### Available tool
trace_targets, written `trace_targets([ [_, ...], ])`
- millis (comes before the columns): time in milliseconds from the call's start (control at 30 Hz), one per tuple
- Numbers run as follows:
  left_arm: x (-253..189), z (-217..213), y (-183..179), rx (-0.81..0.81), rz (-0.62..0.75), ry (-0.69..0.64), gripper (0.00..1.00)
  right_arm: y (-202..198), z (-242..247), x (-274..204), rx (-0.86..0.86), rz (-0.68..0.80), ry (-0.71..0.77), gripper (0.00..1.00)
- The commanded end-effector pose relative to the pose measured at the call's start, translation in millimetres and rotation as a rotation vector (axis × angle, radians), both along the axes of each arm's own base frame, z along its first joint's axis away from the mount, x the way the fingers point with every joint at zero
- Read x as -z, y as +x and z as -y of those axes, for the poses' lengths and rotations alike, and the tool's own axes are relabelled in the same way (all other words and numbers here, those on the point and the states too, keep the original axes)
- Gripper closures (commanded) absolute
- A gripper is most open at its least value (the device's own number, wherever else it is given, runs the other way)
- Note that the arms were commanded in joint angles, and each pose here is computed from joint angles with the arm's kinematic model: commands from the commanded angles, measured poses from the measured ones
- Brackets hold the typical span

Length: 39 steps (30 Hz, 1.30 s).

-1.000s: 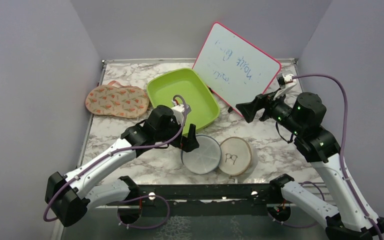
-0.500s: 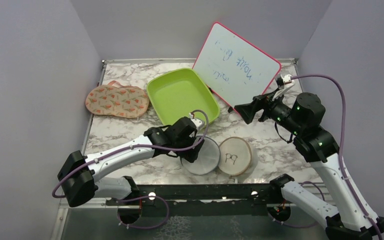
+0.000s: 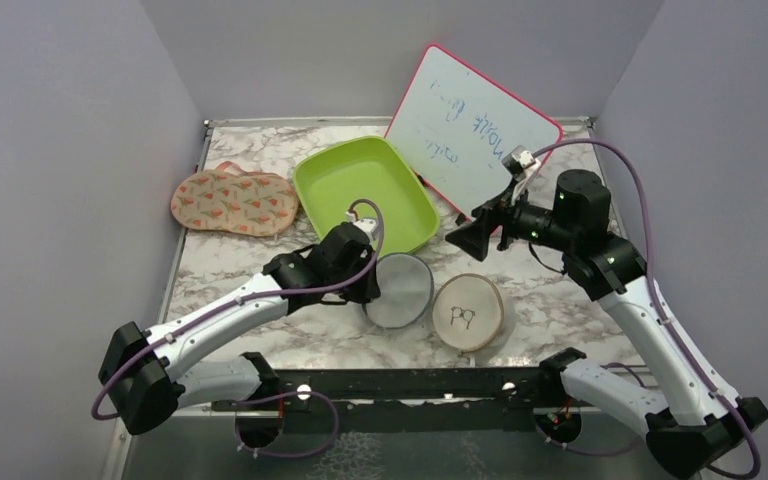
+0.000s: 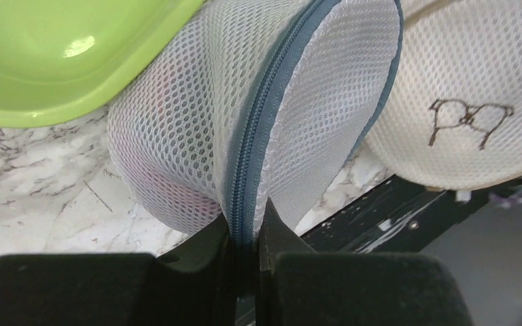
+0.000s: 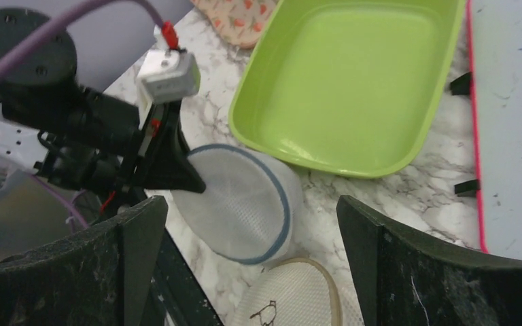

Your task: Unzip the laundry bag and remove the bra

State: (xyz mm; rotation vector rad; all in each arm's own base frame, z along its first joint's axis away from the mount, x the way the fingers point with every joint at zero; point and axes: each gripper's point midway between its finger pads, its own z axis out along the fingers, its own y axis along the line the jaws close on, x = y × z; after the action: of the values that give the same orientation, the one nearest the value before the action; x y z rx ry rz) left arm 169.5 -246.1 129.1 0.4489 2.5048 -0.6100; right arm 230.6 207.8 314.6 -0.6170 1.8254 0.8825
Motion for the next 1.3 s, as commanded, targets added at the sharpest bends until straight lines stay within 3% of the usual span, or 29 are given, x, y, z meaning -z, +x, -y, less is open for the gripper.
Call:
trace_targets([
  [0, -13, 1, 6, -0.111, -0.116, -0.197, 1.00, -27, -15, 11, -0.168, -0.019, 0.003, 0.07],
  [100, -25, 2, 3, -0.175, -0.183, -0.329, 1.00, -36, -18, 24, -0.209, -0.036, -0.008, 0.08],
  [233, -38, 2, -4, -0.254, -0.228, -0.494, 1.00, -40, -25, 59, -0.208, -0.182, -0.024, 0.09],
  [467, -47, 4, -15, -0.323, -0.271, -0.791, 1.00, -41, -38, 113, -0.188, -0.450, -0.003, 0.27],
  [700, -48, -1, -20, -0.341, -0.282, -0.909, 1.00, -44, -60, 141, -0.215, -0.606, -0.024, 0.24],
  [800, -53, 1, -19, -0.328, -0.277, -0.938, 1.00, -49, -79, 152, -0.238, -0.649, -0.034, 0.28],
  [867, -57, 3, -19, -0.316, -0.271, -0.940, 1.00, -48, -88, 158, -0.231, -0.679, -0.034, 0.38],
  [900, -59, 4, -18, -0.307, -0.266, -0.941, 1.00, -48, -91, 159, -0.232, -0.695, -0.025, 0.52],
  [933, -60, 5, -17, -0.301, -0.254, -0.931, 1.00, -46, -93, 160, -0.228, -0.712, -0.020, 0.72],
  [967, -59, 4, -16, -0.297, -0.241, -0.909, 1.00, -44, -95, 160, -0.214, -0.732, -0.019, 0.84],
  [1033, -55, -1, -11, -0.307, -0.196, -0.811, 0.99, -38, -97, 159, -0.186, -0.751, -0.022, 0.94],
  [1100, -48, -14, -6, -0.340, -0.147, -0.665, 0.73, -31, -97, 156, -0.143, -0.757, -0.020, 0.99],
  [1200, -44, -38, -1, -0.372, -0.083, -0.460, 0.18, -29, -99, 153, -0.122, -0.779, -0.016, 0.99],
  [1267, -46, -49, 1, -0.375, -0.054, -0.358, 0.02, -32, -101, 151, -0.138, -0.813, -0.016, 0.99],
])
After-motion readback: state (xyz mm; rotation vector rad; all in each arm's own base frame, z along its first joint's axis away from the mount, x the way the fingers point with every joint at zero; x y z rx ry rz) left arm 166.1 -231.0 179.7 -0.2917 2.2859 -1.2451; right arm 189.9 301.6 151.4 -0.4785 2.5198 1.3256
